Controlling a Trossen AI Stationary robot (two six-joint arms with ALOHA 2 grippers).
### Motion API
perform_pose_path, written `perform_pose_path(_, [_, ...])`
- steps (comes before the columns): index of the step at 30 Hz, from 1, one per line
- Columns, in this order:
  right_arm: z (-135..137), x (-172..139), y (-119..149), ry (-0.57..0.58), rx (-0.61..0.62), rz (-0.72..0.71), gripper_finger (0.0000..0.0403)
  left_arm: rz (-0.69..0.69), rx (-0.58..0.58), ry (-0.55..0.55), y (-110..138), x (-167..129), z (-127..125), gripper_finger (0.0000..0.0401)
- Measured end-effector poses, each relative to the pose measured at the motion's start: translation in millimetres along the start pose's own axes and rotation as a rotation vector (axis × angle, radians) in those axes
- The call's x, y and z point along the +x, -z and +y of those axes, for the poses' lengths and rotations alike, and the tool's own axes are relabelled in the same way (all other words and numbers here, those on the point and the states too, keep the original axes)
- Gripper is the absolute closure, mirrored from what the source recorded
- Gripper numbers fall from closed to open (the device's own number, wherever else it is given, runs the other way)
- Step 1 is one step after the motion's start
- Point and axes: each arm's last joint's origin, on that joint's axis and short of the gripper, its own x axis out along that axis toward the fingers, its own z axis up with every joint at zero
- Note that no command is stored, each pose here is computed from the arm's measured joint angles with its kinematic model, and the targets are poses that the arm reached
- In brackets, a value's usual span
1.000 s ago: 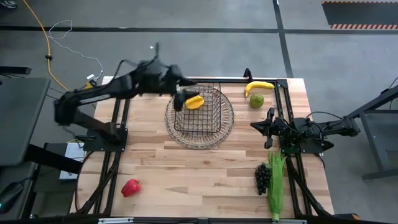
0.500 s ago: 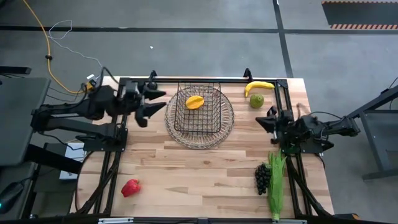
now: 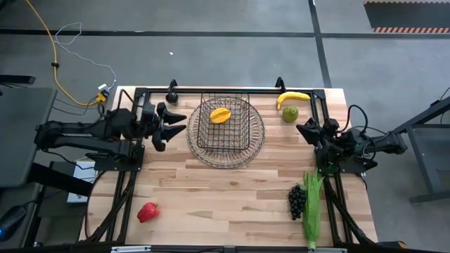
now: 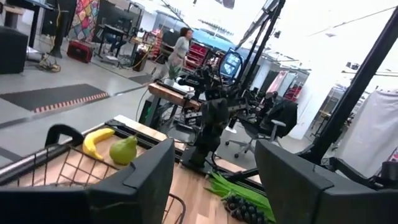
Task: Build produce basket
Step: Put the pear into the wire basket
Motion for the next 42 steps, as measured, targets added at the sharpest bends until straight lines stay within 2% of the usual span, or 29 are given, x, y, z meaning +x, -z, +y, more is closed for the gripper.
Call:
perform_pose_path(4, [13, 10, -19, 0.019, -0.03, -0.003, 0.0402, 0.019, -0.016, -0.014, 6, 0, 2, 0.0213])
perform_pose_path(9, [34, 35, -45, 0.191, -0.227, 0.146, 0.0402, 0.037, -0.013, -0.018, 8, 1, 3, 0.0219])
perform_pose_path(16, [54, 65, -69, 0.493, -0.368, 0.35, 0.0393, 0.033, 0.017, -0.015, 7, 0, 3, 0.0219])
perform_pose_path(21, [52, 70, -76, 0.793, -0.407, 0.474, 0.0328, 0.03, 0.01, -0.013, 6, -1, 3, 0.0219])
perform_pose_path(24, [45, 73, -79, 0.971, -0.4, 0.509, 0.0267, 0.03, 0.009, -0.013, 6, -1, 3, 0.0219])
perform_pose_path(28, [29, 81, -80, 1.145, -0.381, 0.615, 0.0182, 0.03, 0.005, -0.013, 6, -1, 3, 0.0219])
perform_pose_path(31, [8, 90, -77, 1.295, -0.291, 0.64, 0.0138, 0.031, -0.014, -0.011, 6, -1, 3, 0.0219])
perform_pose_path(34, [-17, 98, -75, 1.419, -0.216, 0.687, 0.0121, 0.031, -0.015, -0.011, 6, -1, 3, 0.0219])
perform_pose_path(37, [-44, 105, -74, 1.51, -0.173, 0.758, 0.0121, 0.031, -0.015, -0.011, 6, -1, 3, 0.0219])
perform_pose_path(42, [-82, 114, -67, 1.572, -0.093, 0.853, 0.0125, 0.031, -0.015, -0.011, 6, -1, 3, 0.0219])
